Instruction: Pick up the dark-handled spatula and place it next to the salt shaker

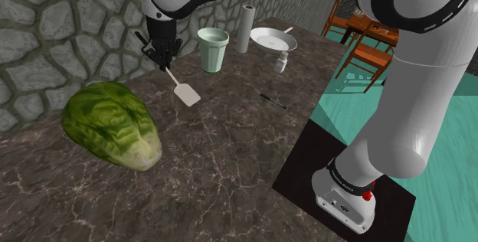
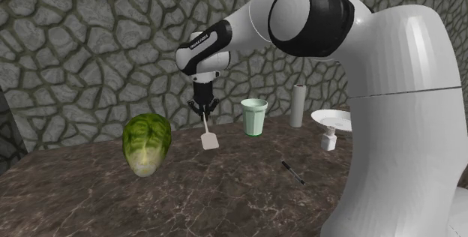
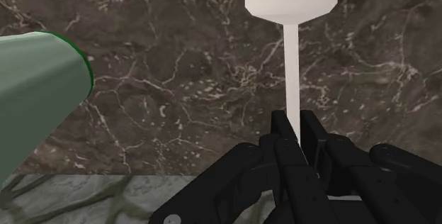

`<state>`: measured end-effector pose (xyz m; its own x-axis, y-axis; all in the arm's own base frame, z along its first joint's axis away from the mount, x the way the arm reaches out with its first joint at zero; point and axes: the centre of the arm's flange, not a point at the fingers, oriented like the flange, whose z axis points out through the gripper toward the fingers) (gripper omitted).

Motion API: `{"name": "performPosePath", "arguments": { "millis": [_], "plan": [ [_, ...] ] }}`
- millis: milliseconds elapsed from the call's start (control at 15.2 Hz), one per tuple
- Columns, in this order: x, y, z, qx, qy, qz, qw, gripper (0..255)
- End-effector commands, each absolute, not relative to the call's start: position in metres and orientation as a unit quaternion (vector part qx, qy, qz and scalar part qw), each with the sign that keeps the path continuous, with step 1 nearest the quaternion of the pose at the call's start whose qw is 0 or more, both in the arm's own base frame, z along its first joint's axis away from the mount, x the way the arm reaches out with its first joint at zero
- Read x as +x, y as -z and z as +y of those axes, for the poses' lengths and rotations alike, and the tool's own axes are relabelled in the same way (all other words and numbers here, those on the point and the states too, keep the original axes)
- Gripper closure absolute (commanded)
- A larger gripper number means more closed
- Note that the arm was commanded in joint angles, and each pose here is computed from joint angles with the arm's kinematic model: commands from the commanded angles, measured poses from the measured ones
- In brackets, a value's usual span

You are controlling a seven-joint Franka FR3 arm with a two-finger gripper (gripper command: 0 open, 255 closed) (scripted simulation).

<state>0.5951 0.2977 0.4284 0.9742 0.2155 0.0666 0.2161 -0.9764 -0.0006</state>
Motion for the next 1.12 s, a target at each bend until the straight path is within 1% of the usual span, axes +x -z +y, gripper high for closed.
{"name": "performPosePath", "arguments": {
  "millis": [0,858,1056],
  "plan": [
    [0.594,-0.439,0.298,-0.994,0.033,-0.109,0.004,255],
    [0.594,-0.504,0.298,-0.994,0.033,-0.109,0.004,255],
    [0.593,-0.504,0.258,-0.994,0.033,-0.109,0.004,255]
  ]
}}
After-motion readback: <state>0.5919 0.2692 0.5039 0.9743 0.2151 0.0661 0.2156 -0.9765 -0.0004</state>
